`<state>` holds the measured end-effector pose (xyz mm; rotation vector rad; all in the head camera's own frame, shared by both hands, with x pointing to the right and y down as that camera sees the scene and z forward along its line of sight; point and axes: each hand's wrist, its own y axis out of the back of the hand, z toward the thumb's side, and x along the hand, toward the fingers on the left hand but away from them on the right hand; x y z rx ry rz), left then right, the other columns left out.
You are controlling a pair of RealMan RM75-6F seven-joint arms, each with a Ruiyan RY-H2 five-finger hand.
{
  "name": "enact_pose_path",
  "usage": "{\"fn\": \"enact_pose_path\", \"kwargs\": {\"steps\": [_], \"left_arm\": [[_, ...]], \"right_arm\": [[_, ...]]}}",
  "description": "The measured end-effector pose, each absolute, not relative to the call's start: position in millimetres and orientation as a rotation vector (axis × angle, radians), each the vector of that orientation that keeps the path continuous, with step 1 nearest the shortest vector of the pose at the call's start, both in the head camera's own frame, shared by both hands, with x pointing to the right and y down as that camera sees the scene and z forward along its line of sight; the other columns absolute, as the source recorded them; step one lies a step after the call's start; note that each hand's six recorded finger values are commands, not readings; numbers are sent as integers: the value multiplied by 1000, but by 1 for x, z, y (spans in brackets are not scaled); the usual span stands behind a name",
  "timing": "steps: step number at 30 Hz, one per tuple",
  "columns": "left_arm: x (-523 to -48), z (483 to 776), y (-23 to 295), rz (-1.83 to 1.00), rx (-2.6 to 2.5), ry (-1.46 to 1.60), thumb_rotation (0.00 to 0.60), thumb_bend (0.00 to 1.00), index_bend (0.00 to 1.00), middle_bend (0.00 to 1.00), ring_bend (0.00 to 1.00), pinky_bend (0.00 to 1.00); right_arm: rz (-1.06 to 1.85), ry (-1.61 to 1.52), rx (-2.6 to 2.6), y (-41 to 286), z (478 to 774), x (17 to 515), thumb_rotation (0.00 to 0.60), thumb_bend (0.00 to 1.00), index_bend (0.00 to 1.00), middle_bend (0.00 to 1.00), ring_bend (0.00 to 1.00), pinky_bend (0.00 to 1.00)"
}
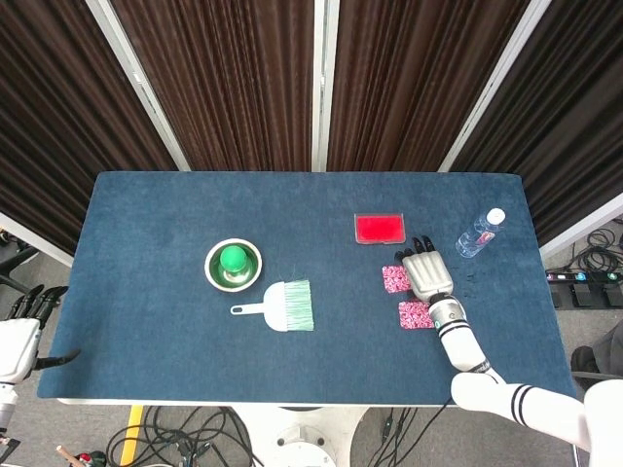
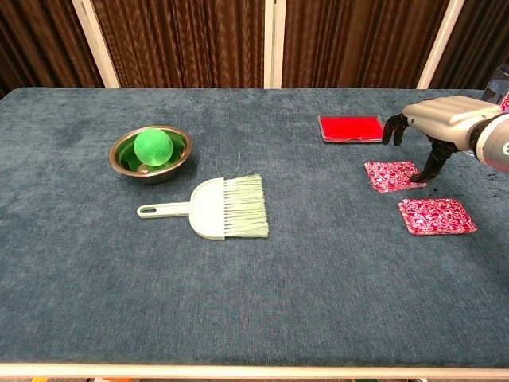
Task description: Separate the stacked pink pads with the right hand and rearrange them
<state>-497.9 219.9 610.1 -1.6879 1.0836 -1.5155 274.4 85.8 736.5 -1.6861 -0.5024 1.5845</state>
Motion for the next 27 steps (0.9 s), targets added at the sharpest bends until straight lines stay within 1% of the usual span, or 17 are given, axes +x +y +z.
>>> {"fn": "enact_pose_path", "kwargs": {"steps": [8, 17, 21, 27], "left_arm": [[-495, 608, 222, -1503, -1710, 1087, 600, 0, 106, 110, 12, 118], [-490, 608, 222, -1487, -1739, 1084, 600, 0, 106, 109, 12, 118], [-489, 608, 223, -1483, -1743, 1081, 600, 0, 106, 109, 12, 117], [-489, 611, 226, -1492, -1748, 1066, 600, 0, 106, 110, 12, 117]], "right_arm": [[1618, -449, -1762, 116, 718, 293, 600, 101, 281, 294, 51, 0], [1610, -424, -1715, 143, 700, 311, 600, 101, 283, 294, 51, 0], [1620, -424, -1702, 152, 702, 320, 600, 101, 283, 294, 51, 0], [1648, -439, -1707, 155, 716, 330, 600, 101, 283, 293, 51, 0]]}}
